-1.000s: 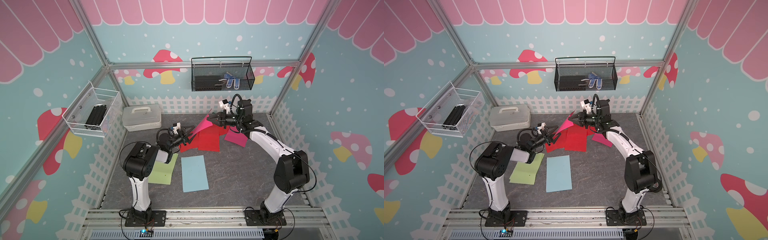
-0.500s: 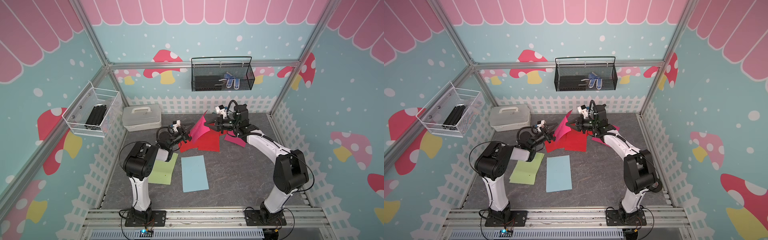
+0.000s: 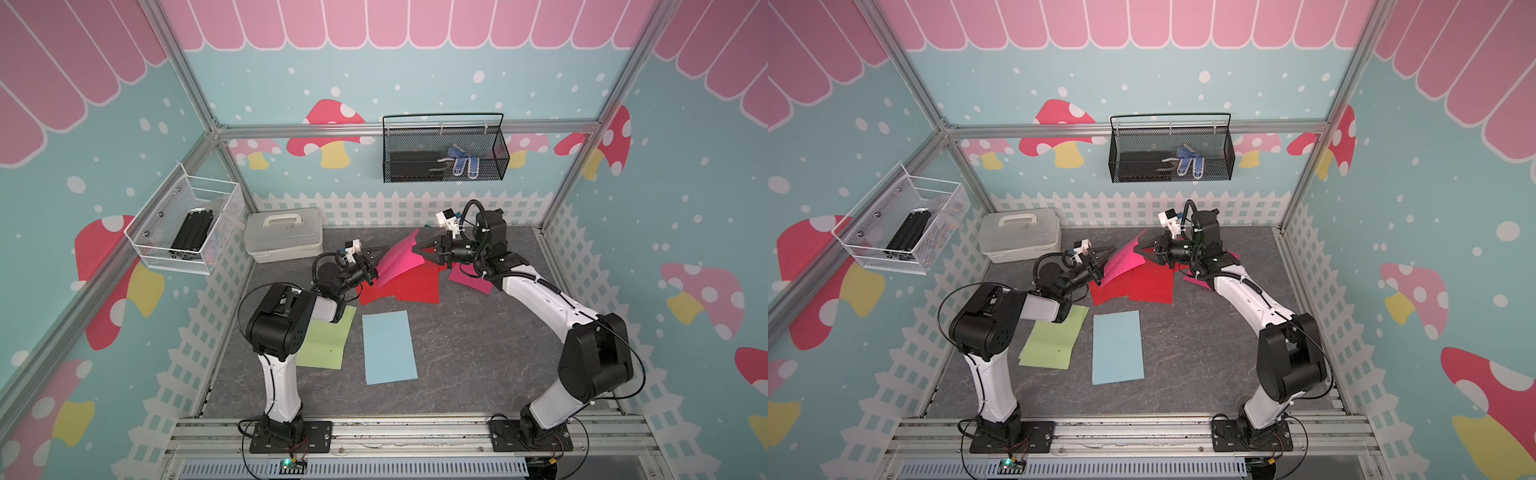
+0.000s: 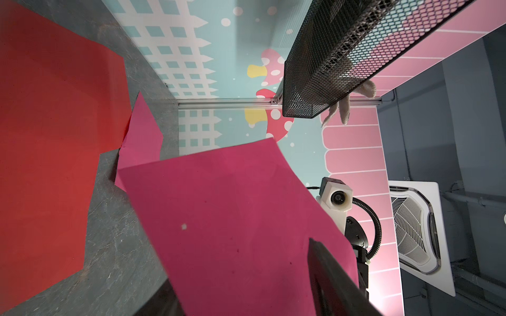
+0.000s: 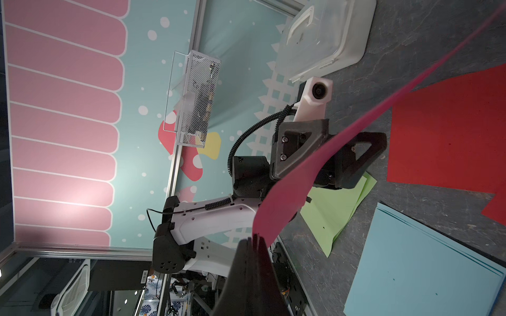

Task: Sort the scattered colored papers by color
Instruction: Pick up the colored paper from the center of the board.

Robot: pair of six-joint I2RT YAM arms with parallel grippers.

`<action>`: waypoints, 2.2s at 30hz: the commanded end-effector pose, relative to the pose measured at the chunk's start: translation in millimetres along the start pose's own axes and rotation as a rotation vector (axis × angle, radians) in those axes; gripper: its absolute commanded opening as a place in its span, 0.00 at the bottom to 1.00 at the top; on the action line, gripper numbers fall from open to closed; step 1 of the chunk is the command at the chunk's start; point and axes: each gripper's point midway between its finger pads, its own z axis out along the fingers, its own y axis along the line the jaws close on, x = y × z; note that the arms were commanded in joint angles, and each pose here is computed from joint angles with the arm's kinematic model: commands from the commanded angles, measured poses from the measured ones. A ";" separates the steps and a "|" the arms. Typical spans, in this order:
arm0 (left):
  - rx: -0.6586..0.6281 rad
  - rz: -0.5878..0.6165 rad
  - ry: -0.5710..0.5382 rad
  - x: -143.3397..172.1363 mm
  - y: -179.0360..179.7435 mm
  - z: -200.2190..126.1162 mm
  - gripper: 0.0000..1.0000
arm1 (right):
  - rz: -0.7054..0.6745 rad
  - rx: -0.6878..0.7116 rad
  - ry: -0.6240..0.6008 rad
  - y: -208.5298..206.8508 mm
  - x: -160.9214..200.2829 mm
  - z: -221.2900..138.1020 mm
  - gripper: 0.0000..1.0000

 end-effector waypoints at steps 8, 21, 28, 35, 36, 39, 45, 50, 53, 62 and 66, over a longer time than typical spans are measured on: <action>0.069 0.050 0.011 2.5 -29.8 -3.2 0.54 | 0.037 0.087 0.039 -31.4 16.3 2.8 0.00; 0.071 0.065 0.025 6.9 -35.0 -5.5 0.48 | 0.072 0.152 0.045 -59.8 15.8 3.5 0.00; 0.064 0.069 0.026 5.5 -33.3 -8.0 0.46 | 0.074 0.177 -0.015 -63.6 1.8 -10.9 0.00; 0.065 0.071 0.032 6.5 -34.3 -7.7 0.45 | 0.081 0.181 -0.020 -70.3 -4.6 -15.9 0.00; 0.064 0.071 0.034 7.1 -34.2 -7.5 0.44 | 0.083 0.183 -0.020 -72.0 -5.0 -15.9 0.00; 0.063 0.069 0.038 8.0 -33.4 -7.7 0.40 | 0.084 0.181 -0.015 -74.0 -6.0 -14.4 0.00; 0.064 0.074 0.046 9.1 -34.5 -7.1 0.30 | 0.082 0.165 0.011 -72.2 -1.8 -13.4 0.00; 0.066 0.076 0.060 12.0 -35.5 -5.3 0.29 | 0.077 0.165 0.023 -73.4 0.0 -13.0 0.00; 0.063 0.077 0.067 13.8 -35.0 -5.3 0.24 | 0.079 0.164 0.033 -75.1 1.0 -12.5 0.00; 0.047 0.073 0.076 17.2 -31.8 -6.7 0.08 | 0.076 0.179 0.048 -79.1 1.0 -12.4 0.00; 0.041 0.074 0.079 17.3 -30.9 -6.2 0.02 | 0.074 0.191 0.046 -79.4 1.8 -14.2 0.22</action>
